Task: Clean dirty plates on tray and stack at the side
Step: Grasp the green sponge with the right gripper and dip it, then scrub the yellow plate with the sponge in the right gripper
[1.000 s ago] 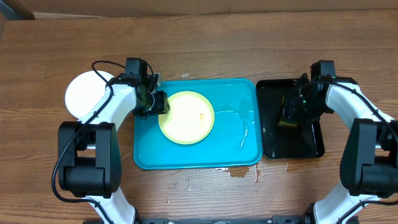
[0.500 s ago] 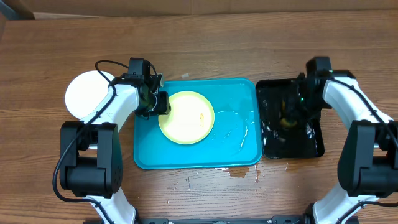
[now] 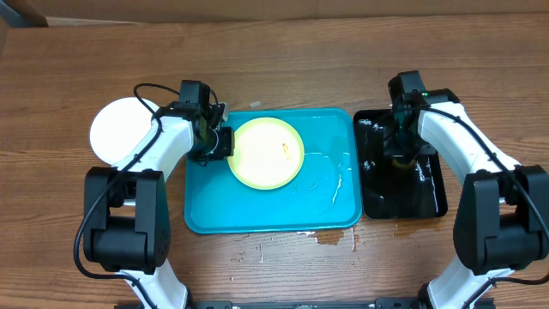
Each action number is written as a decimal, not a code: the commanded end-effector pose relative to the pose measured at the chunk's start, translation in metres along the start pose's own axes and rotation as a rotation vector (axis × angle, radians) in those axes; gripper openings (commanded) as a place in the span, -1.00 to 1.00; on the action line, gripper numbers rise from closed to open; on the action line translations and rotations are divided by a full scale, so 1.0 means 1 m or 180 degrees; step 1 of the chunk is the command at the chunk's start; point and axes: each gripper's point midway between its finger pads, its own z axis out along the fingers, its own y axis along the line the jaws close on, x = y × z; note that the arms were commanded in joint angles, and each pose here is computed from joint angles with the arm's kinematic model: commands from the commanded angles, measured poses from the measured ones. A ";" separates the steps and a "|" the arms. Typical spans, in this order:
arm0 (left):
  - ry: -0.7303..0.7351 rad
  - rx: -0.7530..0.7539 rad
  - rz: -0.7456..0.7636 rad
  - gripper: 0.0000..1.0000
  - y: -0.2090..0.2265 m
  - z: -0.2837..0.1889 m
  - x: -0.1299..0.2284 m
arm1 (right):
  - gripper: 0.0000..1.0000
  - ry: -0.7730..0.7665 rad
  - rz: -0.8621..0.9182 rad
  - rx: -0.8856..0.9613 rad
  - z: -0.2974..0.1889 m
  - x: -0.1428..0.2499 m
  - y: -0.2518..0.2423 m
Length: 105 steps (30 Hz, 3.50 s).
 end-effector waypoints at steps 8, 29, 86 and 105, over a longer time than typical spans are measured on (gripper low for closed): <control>0.0021 0.0030 0.0082 -0.92 -0.012 0.003 0.001 | -0.93 -0.0206 0.0214 0.0139 -0.021 -0.017 -0.011; -0.0015 0.0027 0.0092 -0.91 -0.012 0.003 -0.002 | -0.93 -0.0237 0.0020 -0.0875 -0.093 -0.037 0.036; -0.0022 0.0029 0.0093 -0.92 -0.012 0.003 -0.003 | -0.93 -0.1516 -0.1751 -0.0771 -0.091 -0.023 0.253; -0.0023 0.0028 0.0093 -0.92 -0.012 0.003 -0.003 | -0.93 -0.0805 -0.1991 -0.0598 -0.015 0.007 0.254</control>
